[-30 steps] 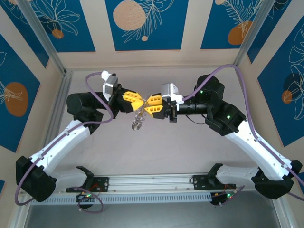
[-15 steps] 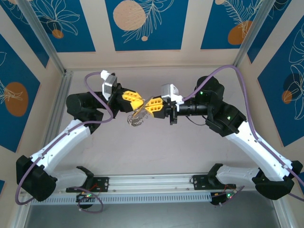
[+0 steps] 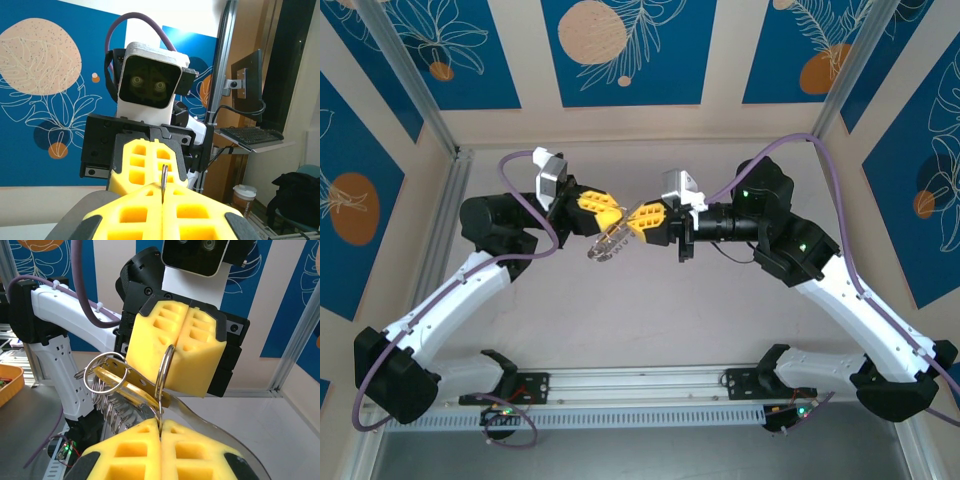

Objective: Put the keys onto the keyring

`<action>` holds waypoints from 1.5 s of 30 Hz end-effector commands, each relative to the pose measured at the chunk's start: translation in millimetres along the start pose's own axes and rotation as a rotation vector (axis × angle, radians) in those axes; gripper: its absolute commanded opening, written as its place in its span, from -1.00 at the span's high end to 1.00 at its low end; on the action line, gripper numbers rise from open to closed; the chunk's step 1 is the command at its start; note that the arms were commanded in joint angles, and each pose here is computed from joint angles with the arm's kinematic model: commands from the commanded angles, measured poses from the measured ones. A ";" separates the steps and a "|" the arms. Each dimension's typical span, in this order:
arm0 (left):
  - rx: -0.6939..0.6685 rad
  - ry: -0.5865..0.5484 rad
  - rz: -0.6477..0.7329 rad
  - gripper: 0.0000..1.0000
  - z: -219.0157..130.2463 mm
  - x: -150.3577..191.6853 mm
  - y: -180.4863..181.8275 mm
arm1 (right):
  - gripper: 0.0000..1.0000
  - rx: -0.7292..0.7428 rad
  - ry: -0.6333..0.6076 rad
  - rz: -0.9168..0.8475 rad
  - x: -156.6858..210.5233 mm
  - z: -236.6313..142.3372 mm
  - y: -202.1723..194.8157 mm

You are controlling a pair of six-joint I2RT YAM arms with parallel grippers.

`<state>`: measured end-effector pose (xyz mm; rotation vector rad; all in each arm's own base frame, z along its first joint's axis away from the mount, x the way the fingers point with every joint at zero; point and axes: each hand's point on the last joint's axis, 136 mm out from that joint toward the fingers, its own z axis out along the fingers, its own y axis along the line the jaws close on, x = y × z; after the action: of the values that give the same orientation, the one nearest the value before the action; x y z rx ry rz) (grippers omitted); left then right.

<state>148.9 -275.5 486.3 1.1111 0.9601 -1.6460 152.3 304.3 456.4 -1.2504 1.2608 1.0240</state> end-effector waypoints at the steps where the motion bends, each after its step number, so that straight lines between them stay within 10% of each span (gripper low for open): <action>1: 0.042 -0.027 0.129 1.00 1.0 -22.1 -25.6 | 0.97 0.038 0.041 0.074 7.2 -2.6 -8.7; 39: -0.082 0.051 0.118 1.00 -3.4 2.2 -2.2 | 1.00 0.011 0.039 0.175 -9.8 -19.8 2.9; 45: -0.195 0.125 0.040 1.00 -9.7 32.0 29.1 | 0.19 0.212 0.100 0.185 20.9 -27.7 -26.4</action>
<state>162.3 -280.6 456.8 1.1230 1.0923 -1.5019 155.5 281.2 459.6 -1.1280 1.4505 1.0599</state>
